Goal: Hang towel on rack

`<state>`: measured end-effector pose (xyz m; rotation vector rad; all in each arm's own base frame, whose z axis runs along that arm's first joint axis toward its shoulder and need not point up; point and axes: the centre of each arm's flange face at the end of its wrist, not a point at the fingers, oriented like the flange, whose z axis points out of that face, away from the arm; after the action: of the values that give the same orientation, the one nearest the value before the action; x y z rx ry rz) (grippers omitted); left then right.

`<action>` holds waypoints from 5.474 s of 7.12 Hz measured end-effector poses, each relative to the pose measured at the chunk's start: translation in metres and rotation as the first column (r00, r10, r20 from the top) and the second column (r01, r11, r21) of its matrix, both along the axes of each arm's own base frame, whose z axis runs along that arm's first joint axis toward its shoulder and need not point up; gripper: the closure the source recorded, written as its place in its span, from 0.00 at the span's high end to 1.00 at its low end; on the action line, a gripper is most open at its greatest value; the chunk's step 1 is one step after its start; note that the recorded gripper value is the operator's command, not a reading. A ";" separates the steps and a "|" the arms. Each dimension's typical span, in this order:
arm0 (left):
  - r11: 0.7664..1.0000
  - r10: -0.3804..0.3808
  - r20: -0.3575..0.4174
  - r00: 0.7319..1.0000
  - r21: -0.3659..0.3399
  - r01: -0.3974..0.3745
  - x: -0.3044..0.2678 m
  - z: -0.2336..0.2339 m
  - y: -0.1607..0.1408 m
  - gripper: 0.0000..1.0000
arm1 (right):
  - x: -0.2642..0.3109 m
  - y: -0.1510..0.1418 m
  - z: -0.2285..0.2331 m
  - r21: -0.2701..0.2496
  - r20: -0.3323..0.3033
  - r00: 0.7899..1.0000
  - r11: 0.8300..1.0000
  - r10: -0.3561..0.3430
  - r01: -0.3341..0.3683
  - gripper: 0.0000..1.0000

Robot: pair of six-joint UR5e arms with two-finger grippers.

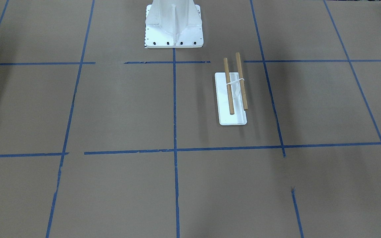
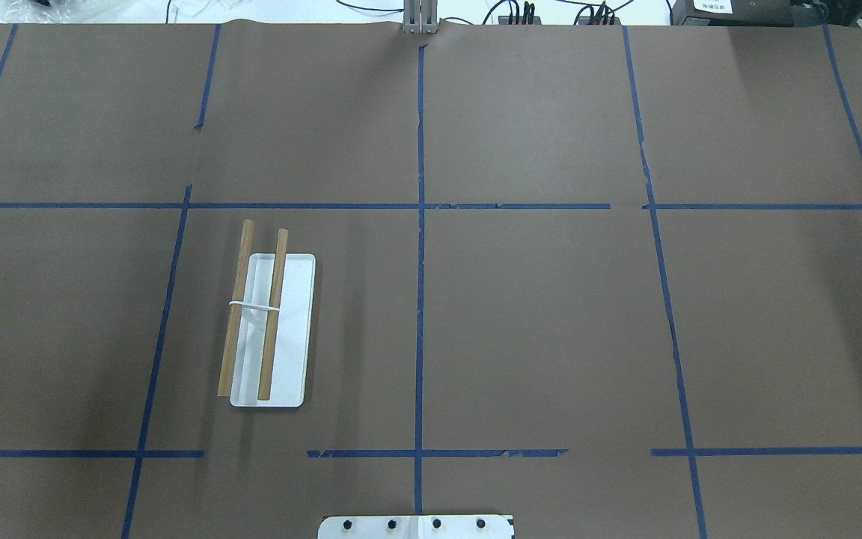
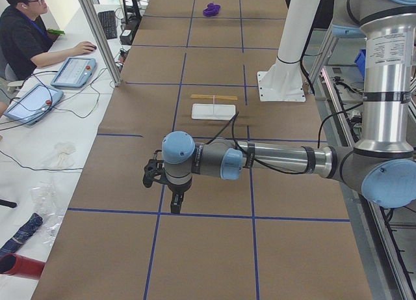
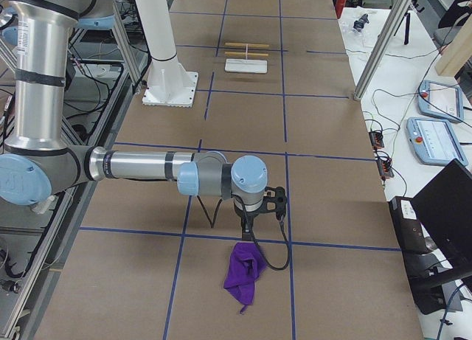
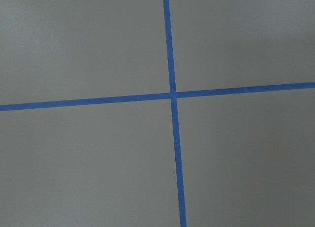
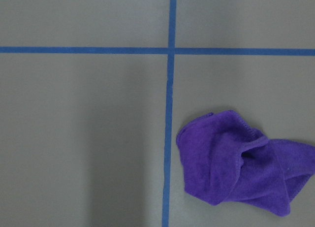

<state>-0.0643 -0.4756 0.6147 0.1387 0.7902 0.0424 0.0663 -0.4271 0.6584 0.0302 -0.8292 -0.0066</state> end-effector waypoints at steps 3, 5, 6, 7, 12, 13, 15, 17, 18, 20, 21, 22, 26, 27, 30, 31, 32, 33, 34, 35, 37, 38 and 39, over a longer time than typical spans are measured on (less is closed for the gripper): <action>1.000 0.000 0.000 1.000 0.025 0.000 0.000 -0.013 -0.001 1.00 | -0.010 0.004 0.090 -0.001 0.007 0.999 0.999 0.051 -0.051 1.00; 0.999 -0.001 0.000 1.000 0.037 0.001 0.000 -0.020 -0.004 1.00 | -0.021 0.004 0.114 -0.035 -0.011 0.993 0.993 0.116 -0.116 1.00; 0.999 -0.001 0.000 1.000 0.042 0.001 0.000 -0.022 -0.005 1.00 | -0.031 0.002 0.119 -0.059 -0.026 0.990 0.988 0.140 -0.142 1.00; 0.999 -0.001 0.000 1.000 0.046 0.001 0.000 -0.024 -0.005 1.00 | -0.042 0.001 0.127 -0.071 -0.054 0.988 0.986 0.145 -0.149 1.00; 0.999 -0.001 0.000 1.000 0.052 0.001 0.000 -0.028 -0.006 1.00 | -0.081 -0.004 0.146 -0.091 -0.090 0.993 0.992 0.075 -0.083 0.01; 0.999 -0.001 0.000 1.000 0.053 0.001 0.000 -0.028 -0.006 1.00 | -0.083 -0.004 0.146 -0.090 -0.090 0.994 0.993 0.069 -0.077 0.00; 0.998 -0.001 0.000 1.000 0.055 0.001 0.000 -0.030 -0.006 1.00 | -0.086 -0.008 0.142 -0.076 -0.087 0.994 0.995 0.060 -0.066 0.00; 0.998 -0.003 -0.001 1.000 0.058 0.003 0.000 -0.032 -0.006 1.00 | -0.086 -0.015 0.126 -0.052 -0.053 0.997 0.997 0.061 -0.063 0.00; 0.998 -0.004 -0.001 1.000 0.061 0.004 0.000 -0.035 -0.006 1.00 | -0.079 -0.022 0.099 -0.006 -0.016 0.997 0.997 0.080 -0.080 0.00; 0.995 -0.006 0.000 1.000 0.095 0.006 0.000 -0.051 -0.010 1.00 | -0.055 -0.040 -0.008 0.150 0.042 0.990 0.979 0.131 -0.136 0.00; 0.990 -0.009 0.004 1.000 0.142 0.008 0.000 -0.074 -0.017 1.00 | -0.054 -0.059 -0.082 0.215 0.061 0.989 0.965 0.138 -0.148 0.00; 0.981 -0.017 0.003 1.000 0.195 0.016 -0.001 -0.104 -0.032 1.00 | -0.067 -0.085 -0.165 0.257 0.081 0.988 0.955 0.130 -0.147 0.00; 0.972 -0.145 -0.120 0.982 0.169 0.164 0.058 -0.240 -0.106 1.00 | -0.195 -0.127 -0.421 0.105 0.308 0.928 0.961 0.212 -0.254 0.00; 0.975 -0.178 -0.167 0.970 0.101 0.196 0.092 -0.269 -0.114 1.00 | -0.206 -0.121 -0.463 0.084 0.363 0.902 0.956 0.234 -0.282 0.00; 0.968 -0.249 -0.381 0.891 -0.116 0.221 0.238 -0.353 -0.099 1.00 | -0.271 -0.089 -0.527 0.169 0.542 0.804 0.905 0.246 -0.390 0.00; 0.960 -0.266 -0.450 0.852 -0.200 0.193 0.284 -0.370 -0.084 1.00 | -0.295 -0.073 -0.540 0.168 0.614 0.744 0.878 0.263 -0.449 0.00; 0.945 -0.289 -0.492 0.822 -0.285 0.161 0.319 -0.388 -0.071 1.00 | -0.310 -0.056 -0.552 0.169 0.669 0.693 0.853 0.269 -0.494 0.00; 0.925 -0.310 -0.508 0.804 -0.357 0.131 0.346 -0.404 -0.062 1.00 | -0.322 -0.040 -0.562 0.172 0.703 0.659 0.835 0.267 -0.522 0.00; 0.904 -0.328 -0.512 0.794 -0.413 0.107 0.367 -0.418 -0.057 1.00 | -0.334 -0.022 -0.572 0.177 0.730 0.633 0.822 0.259 -0.541 0.00; 0.882 -0.344 -0.516 0.785 -0.463 0.082 0.385 -0.431 -0.051 1.00 | -0.348 -0.006 -0.579 0.179 0.752 0.608 0.809 0.255 -0.561 0.00; 0.819 -0.398 -0.521 0.756 -0.573 0.036 0.408 -0.451 -0.037 0.98 | -0.386 0.025 -0.586 0.187 0.772 0.574 0.766 0.273 -0.615 0.00; 0.780 -0.431 -0.516 0.740 -0.626 0.017 0.414 -0.466 -0.032 0.98 | -0.400 0.036 -0.586 0.205 0.771 0.575 0.747 0.275 -0.632 0.00; 0.743 -0.460 -0.509 0.728 -0.670 0.002 0.418 -0.481 -0.028 0.95 | -0.407 0.041 -0.586 0.216 0.769 0.577 0.738 0.275 -0.640 0.00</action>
<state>0.3534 -0.5039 0.1336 -0.4239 1.4490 -0.5721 -0.3405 -0.3861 0.0720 0.7901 -1.5611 0.3429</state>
